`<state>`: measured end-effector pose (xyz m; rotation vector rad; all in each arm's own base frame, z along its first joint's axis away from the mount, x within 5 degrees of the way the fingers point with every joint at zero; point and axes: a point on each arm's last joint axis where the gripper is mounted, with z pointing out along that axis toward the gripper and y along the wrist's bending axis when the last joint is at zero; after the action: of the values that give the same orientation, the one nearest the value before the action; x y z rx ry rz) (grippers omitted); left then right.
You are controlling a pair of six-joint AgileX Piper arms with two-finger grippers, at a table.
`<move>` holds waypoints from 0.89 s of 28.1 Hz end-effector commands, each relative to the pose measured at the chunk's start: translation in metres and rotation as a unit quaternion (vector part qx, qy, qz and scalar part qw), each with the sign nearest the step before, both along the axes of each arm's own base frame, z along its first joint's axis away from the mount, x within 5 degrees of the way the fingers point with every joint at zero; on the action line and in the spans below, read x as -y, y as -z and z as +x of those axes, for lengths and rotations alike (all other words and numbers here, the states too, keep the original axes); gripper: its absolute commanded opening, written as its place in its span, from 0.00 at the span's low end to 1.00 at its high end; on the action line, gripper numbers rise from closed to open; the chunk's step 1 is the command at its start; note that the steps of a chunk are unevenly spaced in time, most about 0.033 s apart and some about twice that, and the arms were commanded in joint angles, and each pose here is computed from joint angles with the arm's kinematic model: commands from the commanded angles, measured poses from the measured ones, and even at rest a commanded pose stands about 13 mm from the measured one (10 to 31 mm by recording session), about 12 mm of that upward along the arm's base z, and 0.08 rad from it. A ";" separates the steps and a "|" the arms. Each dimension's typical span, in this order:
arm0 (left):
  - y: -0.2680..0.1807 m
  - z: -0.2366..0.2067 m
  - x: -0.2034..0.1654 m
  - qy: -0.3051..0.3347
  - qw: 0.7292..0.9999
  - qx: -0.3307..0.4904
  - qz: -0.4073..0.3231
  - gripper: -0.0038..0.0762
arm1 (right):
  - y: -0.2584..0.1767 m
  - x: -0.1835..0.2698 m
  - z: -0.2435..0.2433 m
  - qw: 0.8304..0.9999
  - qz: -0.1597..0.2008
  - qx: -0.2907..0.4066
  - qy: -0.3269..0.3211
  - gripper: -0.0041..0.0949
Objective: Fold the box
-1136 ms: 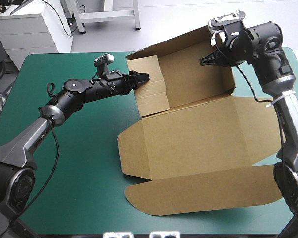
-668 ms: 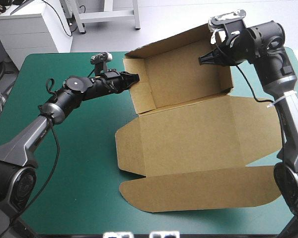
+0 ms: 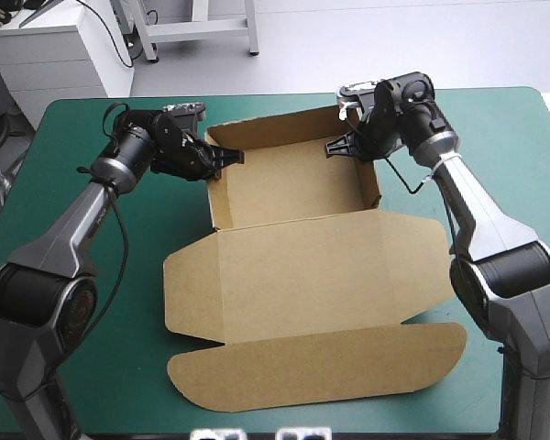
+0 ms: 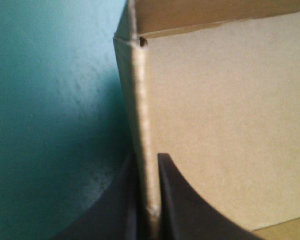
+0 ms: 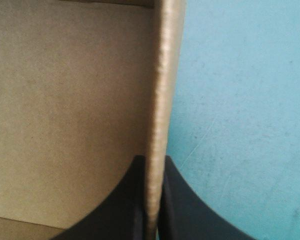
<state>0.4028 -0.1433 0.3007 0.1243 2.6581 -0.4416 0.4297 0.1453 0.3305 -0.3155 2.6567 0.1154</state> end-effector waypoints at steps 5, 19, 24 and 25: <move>0.022 0.012 0.020 0.014 0.999 -0.029 -0.029 0.04 | 0.036 -0.018 0.013 0.998 0.007 -0.042 -0.040 0.03; 0.020 0.013 0.018 0.061 0.998 -0.029 0.008 0.45 | 0.058 -0.021 0.020 0.995 -0.009 -0.060 -0.075 0.44; 0.008 0.015 0.019 0.063 0.998 -0.015 0.007 0.59 | 0.052 -0.020 0.018 0.996 -0.005 -0.054 -0.074 0.55; 0.007 0.015 0.019 0.063 0.998 -0.014 0.007 0.59 | 0.049 -0.019 0.017 0.996 -0.006 -0.050 -0.074 0.55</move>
<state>0.4235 -0.1602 0.2512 0.2869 2.8094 -0.4212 0.4585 0.1602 0.2528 -0.5018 2.7726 0.0914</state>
